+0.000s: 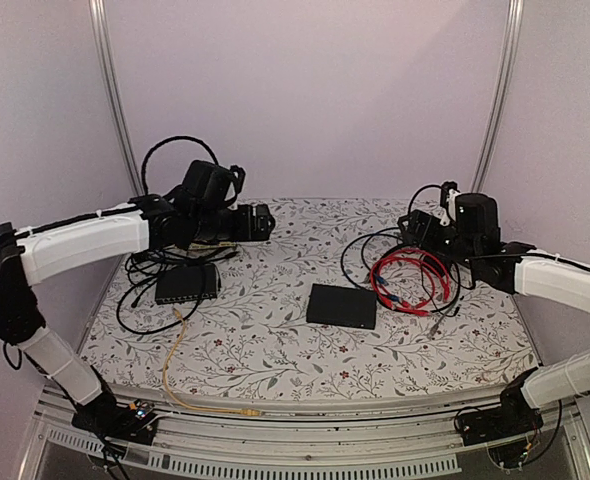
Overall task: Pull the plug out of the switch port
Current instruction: Reset both arms
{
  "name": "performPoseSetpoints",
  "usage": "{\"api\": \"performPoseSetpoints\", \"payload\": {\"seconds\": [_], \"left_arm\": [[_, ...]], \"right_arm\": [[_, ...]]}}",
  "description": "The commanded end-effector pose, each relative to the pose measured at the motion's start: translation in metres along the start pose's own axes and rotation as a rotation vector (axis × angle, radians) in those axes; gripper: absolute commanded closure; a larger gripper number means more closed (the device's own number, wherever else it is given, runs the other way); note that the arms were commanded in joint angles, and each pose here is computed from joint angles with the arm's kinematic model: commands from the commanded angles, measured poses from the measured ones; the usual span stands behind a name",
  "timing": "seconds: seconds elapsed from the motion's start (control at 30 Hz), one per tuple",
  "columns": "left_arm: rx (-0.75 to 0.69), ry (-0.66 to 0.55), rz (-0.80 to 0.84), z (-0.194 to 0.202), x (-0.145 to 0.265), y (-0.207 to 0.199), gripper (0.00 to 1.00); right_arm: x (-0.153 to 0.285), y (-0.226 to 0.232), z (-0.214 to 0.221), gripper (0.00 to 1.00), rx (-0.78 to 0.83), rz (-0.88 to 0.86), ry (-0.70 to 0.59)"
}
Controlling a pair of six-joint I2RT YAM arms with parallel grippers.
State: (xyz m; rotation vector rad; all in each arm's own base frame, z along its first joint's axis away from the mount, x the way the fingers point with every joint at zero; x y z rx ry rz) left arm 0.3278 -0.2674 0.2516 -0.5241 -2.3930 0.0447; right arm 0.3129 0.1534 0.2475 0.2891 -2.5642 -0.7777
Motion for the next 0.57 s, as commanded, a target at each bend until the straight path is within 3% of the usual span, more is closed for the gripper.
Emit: {"api": "performPoseSetpoints", "payload": {"seconds": [0.0,0.17,0.33,0.53], "left_arm": [[0.015,-0.351,-0.166,-0.02,0.037,0.032,0.02],[0.059,-0.74,-0.31,-0.018,0.089,0.063,0.02],[0.034,-0.787,-0.421,-0.011,0.097,0.076,0.02],[0.036,-0.827,-0.424,-0.004,0.103,0.08,0.02]], "right_arm": [[0.014,-0.011,-0.008,0.05,0.018,0.122,-0.042],[0.021,-0.019,-0.013,0.01,0.004,0.211,-0.074],[0.026,-0.027,-0.016,0.01,0.02,0.294,-0.096],[0.029,-0.032,-0.016,0.01,0.051,0.313,-0.116]]}}
Point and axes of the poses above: each gripper's point midway between its finger pads, its own x axis back along the fingers, its own y axis along the line the jaws close on, z = x × y, the point moved 7 cm from there along x, back along the fingers, and after that the axes turned 8 degrees about -x, right-handed, at the moved point
